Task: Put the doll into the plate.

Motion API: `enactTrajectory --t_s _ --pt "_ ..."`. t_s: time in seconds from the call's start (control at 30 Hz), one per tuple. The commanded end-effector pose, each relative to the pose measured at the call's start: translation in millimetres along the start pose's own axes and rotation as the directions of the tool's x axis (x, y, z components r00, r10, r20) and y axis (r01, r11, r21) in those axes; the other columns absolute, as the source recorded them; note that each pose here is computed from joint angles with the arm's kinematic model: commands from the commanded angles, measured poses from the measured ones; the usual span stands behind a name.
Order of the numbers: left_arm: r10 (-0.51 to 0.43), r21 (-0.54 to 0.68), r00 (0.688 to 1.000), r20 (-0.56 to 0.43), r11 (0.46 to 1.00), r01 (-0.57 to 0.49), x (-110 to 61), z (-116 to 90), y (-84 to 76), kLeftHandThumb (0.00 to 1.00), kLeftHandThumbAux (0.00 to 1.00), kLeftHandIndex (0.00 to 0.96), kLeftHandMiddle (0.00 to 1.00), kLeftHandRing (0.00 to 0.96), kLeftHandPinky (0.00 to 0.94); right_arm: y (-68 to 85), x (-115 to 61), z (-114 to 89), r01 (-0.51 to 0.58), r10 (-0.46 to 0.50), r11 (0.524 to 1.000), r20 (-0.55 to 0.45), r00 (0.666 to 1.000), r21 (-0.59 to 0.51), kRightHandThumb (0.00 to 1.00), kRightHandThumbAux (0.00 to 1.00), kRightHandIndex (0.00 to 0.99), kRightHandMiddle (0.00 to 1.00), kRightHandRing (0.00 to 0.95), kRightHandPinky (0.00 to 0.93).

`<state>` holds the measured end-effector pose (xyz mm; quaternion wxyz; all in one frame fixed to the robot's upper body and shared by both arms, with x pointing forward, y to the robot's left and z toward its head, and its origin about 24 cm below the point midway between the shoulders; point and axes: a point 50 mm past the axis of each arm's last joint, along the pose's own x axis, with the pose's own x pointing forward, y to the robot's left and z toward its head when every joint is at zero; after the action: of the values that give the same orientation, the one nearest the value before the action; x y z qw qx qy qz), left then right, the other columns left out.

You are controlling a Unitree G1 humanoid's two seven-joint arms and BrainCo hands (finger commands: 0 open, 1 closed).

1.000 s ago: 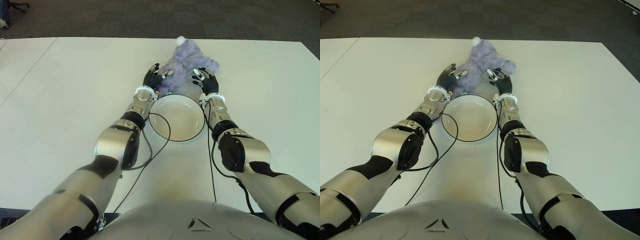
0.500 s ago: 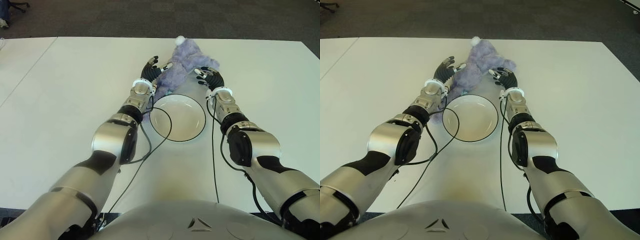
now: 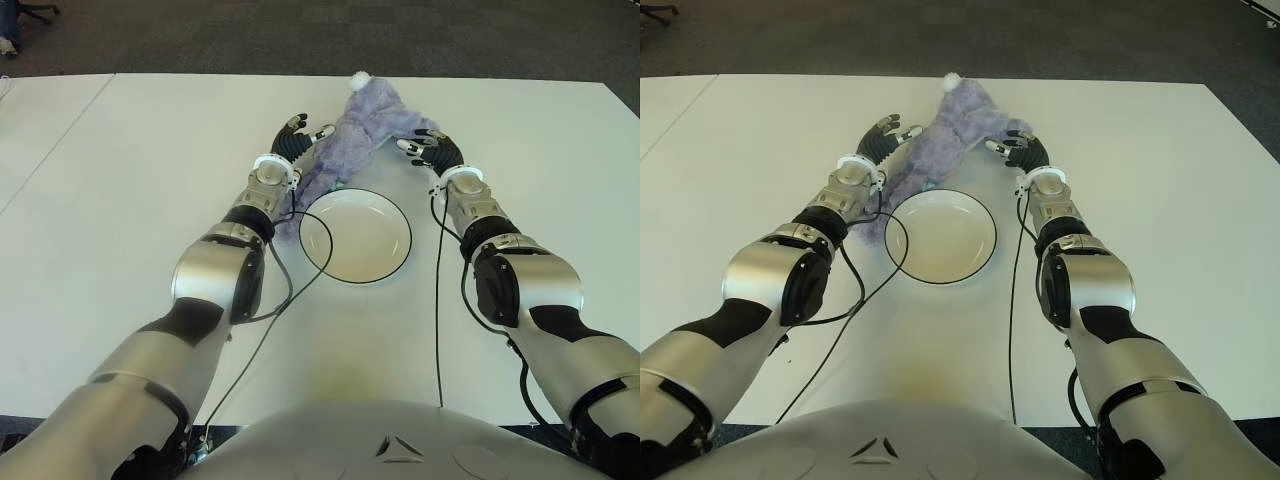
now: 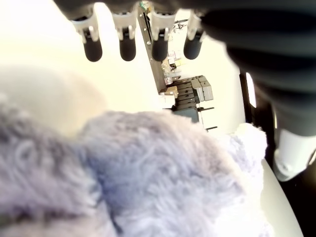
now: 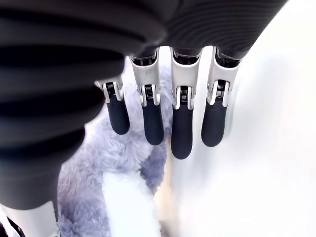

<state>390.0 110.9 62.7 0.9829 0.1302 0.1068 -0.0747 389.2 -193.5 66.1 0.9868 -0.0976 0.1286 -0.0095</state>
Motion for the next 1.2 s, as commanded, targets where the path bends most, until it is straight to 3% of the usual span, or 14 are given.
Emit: enactTrajectory --t_s 0.03,0.3,0.57,0.77,1.07,1.2 --pt "-0.062 0.071 0.998 -0.002 0.996 0.062 2.7 9.9 1.8 0.000 0.521 0.008 0.000 0.000 0.067 -3.7 4.1 17.4 -0.045 0.045 0.999 -0.024 0.999 -0.001 0.016 0.712 0.037 0.115 0.142 0.134" --pt "-0.166 0.153 0.986 0.020 0.975 0.161 4.9 26.0 7.3 0.000 0.523 0.014 0.005 0.021 0.060 -4.9 6.1 27.9 -0.072 0.077 0.994 -0.060 0.995 0.082 0.088 0.661 0.000 0.003 0.039 0.071" --pt "-0.258 0.199 0.966 0.000 0.947 0.252 5.4 33.1 5.0 0.000 0.513 0.001 0.000 0.002 0.011 7.1 9.3 52.4 -0.110 0.129 0.951 -0.048 0.990 0.290 0.179 0.570 0.000 0.000 0.000 0.052" --pt "-0.297 0.217 0.955 -0.010 0.931 0.292 5.6 36.8 3.2 0.000 0.502 0.000 0.000 0.000 0.000 10.1 9.5 55.0 -0.111 0.138 0.927 -0.051 0.989 0.358 0.187 0.519 0.000 0.000 0.000 0.041" --pt "-0.338 0.239 0.941 -0.009 0.913 0.330 5.2 40.5 2.2 0.000 0.488 0.000 0.000 0.000 0.000 12.4 9.7 55.1 -0.090 0.104 0.946 -0.027 0.994 0.310 0.186 0.482 0.000 0.000 0.000 0.001" --pt "-0.372 0.249 0.928 0.005 0.899 0.359 4.6 43.8 1.8 0.000 0.479 0.000 0.000 0.000 0.002 11.2 9.3 56.2 -0.077 0.073 0.984 0.029 0.997 0.159 0.202 0.485 0.000 0.000 0.000 0.000"
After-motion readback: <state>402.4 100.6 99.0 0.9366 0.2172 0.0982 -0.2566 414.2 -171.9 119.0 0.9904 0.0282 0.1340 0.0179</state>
